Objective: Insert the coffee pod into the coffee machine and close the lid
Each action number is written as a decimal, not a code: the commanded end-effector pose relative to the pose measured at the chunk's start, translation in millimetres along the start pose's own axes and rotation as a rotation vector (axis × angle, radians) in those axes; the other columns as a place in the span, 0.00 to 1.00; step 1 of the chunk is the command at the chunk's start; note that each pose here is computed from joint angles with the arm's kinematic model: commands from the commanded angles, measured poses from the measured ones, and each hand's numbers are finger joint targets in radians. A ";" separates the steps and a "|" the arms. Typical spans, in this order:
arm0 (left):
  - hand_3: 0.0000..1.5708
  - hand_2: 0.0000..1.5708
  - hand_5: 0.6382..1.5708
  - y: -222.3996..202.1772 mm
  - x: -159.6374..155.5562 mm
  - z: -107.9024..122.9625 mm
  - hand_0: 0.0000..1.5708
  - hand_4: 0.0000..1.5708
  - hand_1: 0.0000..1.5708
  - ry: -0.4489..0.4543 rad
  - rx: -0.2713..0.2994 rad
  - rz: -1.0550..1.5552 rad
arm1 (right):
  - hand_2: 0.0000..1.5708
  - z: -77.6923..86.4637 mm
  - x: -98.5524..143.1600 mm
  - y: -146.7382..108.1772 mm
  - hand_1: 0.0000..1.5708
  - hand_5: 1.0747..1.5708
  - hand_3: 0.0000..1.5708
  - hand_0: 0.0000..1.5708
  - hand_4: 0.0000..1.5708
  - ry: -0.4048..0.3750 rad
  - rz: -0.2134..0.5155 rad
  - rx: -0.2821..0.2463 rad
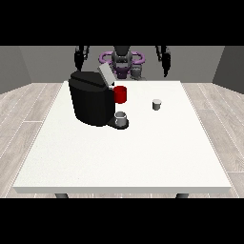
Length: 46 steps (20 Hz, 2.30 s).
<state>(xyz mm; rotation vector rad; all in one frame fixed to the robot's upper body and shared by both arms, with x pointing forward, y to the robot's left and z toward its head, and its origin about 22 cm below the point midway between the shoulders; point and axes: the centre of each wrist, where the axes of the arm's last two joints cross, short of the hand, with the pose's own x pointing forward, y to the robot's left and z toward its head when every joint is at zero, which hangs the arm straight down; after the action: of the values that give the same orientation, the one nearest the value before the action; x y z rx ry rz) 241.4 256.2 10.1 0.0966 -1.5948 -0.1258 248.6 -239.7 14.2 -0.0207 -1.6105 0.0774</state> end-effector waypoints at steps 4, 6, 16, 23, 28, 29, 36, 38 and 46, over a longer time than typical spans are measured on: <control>0.00 0.00 1.00 15.2 -5.1 -1.9 0.00 0.00 0.00 -0.016 -0.091 -0.110 | 0.00 10.2 -12.2 8.5 0.00 1.00 0.00 0.00 0.00 0.067 0.020 0.023; 0.00 0.00 1.00 21.8 9.1 -8.3 0.00 0.00 0.00 -0.051 -0.132 -0.159 | 0.00 7.5 -18.3 -1.7 0.00 1.00 0.00 0.00 0.00 0.071 -0.004 -0.048; 0.00 0.00 1.00 52.6 20.4 -38.5 0.00 0.00 0.00 -0.068 -0.195 -0.426 | 0.00 -8.7 -11.7 -5.5 0.00 1.00 0.00 0.00 0.00 -0.016 0.165 -0.156; 0.00 0.00 1.00 85.3 43.8 -81.2 0.00 0.00 0.00 -0.003 -0.179 -0.522 | 0.00 -24.0 7.9 15.1 0.00 1.00 0.00 0.00 0.00 -0.032 0.123 -0.081; 0.00 0.00 1.00 101.5 39.6 -98.5 0.00 0.00 0.00 0.054 -0.148 -0.637 | 0.00 -30.0 29.5 58.5 0.00 1.00 0.00 0.00 0.00 -0.084 0.156 -0.042; 0.00 0.00 1.00 117.9 32.9 -95.1 0.00 0.00 0.00 0.066 -0.160 -0.626 | 0.00 -32.6 32.5 48.9 0.00 1.00 0.00 0.00 0.00 -0.078 0.174 -0.063; 0.00 0.00 1.00 89.0 13.6 -101.3 0.00 0.00 0.00 0.037 -0.208 -0.761 | 0.00 -47.7 18.0 40.0 0.00 1.00 0.00 0.00 0.00 -0.094 0.119 -0.063; 0.00 0.00 1.00 111.3 20.5 -112.5 0.00 0.00 0.00 0.080 -0.198 -0.758 | 0.00 -46.1 19.6 51.2 0.00 1.00 0.00 0.00 0.00 -0.067 0.135 -0.066; 0.48 0.58 1.00 75.5 24.3 -134.6 0.53 0.19 0.53 -0.027 -0.115 -0.905 | 0.00 -64.2 27.4 49.4 0.00 1.00 0.00 0.00 0.00 -0.062 0.175 -0.043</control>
<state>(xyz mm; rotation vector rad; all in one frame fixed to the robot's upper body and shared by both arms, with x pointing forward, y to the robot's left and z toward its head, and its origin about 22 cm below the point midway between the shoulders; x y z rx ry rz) 367.4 332.9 44.4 0.6221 -1.4162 -0.8807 300.1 -187.7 29.1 -0.1728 -1.6531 0.1499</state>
